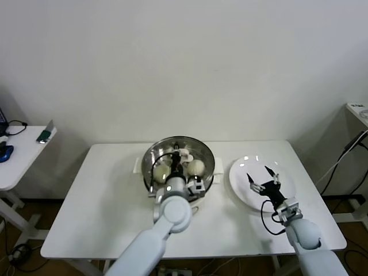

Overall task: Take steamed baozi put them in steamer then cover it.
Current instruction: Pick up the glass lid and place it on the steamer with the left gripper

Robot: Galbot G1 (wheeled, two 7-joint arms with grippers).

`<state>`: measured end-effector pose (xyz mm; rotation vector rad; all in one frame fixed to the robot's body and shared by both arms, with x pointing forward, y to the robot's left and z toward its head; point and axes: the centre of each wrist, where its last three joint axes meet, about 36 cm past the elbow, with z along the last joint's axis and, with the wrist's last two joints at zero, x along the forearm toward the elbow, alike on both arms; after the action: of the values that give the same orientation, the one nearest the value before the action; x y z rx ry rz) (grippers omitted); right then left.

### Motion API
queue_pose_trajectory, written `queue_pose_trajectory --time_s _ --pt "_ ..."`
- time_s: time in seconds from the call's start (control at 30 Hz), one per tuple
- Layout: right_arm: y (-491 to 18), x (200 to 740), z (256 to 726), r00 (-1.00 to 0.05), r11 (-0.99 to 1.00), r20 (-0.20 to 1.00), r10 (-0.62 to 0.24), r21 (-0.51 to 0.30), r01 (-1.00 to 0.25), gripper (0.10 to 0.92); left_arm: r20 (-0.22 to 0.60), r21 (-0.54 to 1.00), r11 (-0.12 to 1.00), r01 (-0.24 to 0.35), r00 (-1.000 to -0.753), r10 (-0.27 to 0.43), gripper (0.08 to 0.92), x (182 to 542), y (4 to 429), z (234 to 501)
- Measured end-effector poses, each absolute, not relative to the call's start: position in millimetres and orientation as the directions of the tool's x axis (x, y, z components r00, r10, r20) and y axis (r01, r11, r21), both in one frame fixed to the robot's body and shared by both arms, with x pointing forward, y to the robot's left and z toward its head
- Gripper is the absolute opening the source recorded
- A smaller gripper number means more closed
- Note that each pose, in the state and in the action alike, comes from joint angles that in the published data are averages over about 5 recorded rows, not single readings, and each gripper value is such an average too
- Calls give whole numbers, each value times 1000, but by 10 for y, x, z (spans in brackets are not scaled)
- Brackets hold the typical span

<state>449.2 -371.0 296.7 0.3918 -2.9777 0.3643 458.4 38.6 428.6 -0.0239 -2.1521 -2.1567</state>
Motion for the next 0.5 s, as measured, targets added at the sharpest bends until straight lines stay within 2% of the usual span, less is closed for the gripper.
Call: queue_pose_trajectory --time_s 0.5 --pt "-3717 4478 2948 -959 936 148 -240 -226 -269 823 62 998 -5 63 -997 -43 155 4572 345 4234"
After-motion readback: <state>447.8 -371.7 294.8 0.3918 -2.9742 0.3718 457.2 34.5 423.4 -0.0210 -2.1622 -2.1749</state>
